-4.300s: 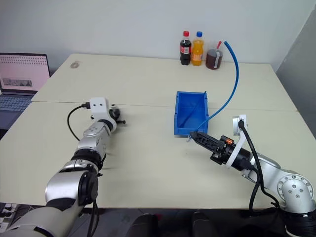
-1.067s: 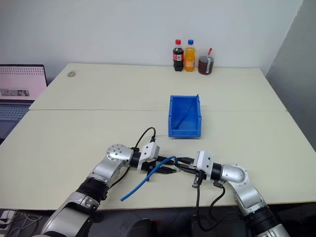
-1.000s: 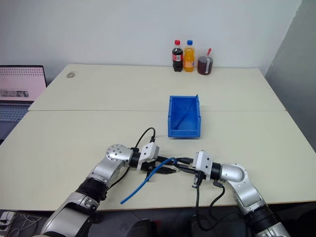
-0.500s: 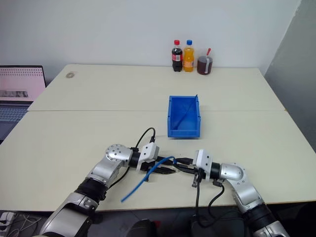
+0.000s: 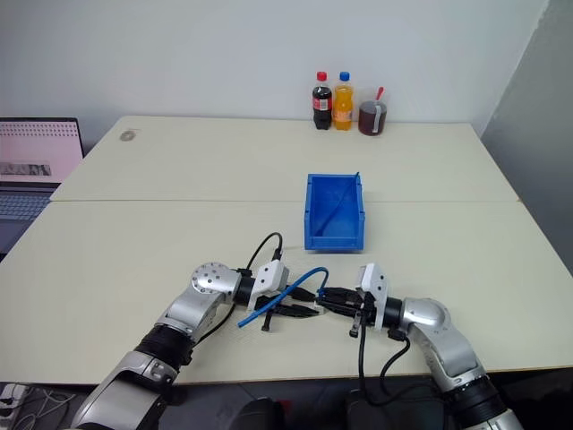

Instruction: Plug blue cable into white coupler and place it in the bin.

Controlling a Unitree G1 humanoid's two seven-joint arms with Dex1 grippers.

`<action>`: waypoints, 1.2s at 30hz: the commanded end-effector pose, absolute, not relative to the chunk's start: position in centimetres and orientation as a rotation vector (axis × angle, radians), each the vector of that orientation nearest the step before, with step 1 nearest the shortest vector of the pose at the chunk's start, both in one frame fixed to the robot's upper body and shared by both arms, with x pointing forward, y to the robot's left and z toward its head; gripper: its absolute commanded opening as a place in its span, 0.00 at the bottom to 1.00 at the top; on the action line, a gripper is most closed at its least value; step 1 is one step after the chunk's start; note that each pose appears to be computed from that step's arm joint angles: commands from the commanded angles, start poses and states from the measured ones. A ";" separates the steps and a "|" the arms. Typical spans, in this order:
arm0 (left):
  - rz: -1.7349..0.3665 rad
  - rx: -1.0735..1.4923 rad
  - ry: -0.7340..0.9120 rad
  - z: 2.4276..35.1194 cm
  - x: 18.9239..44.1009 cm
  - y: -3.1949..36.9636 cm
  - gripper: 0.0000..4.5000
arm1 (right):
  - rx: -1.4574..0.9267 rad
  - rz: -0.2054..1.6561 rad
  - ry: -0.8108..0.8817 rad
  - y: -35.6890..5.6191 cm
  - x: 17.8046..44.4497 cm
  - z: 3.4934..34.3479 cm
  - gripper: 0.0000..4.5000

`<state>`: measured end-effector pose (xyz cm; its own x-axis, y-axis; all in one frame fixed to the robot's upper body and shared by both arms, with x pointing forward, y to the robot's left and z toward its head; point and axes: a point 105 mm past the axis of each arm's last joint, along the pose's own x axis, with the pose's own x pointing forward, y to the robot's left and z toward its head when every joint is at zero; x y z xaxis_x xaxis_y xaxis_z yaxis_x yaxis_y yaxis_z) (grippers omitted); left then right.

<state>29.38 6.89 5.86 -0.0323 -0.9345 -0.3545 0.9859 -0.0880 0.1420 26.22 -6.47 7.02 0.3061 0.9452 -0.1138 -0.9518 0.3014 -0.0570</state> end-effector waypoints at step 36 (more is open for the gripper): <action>-1.562 0.440 0.211 5.8 29.6 9.0 0.33 | -0.128 1.165 0.218 -7.5 26.5 2.9 0.05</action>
<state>29.03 7.77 5.43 -0.0213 -0.9213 -0.3883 0.9880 -0.0787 0.1326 26.50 -5.88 6.08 0.3057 0.9475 -0.0934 -0.9520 0.3026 -0.0468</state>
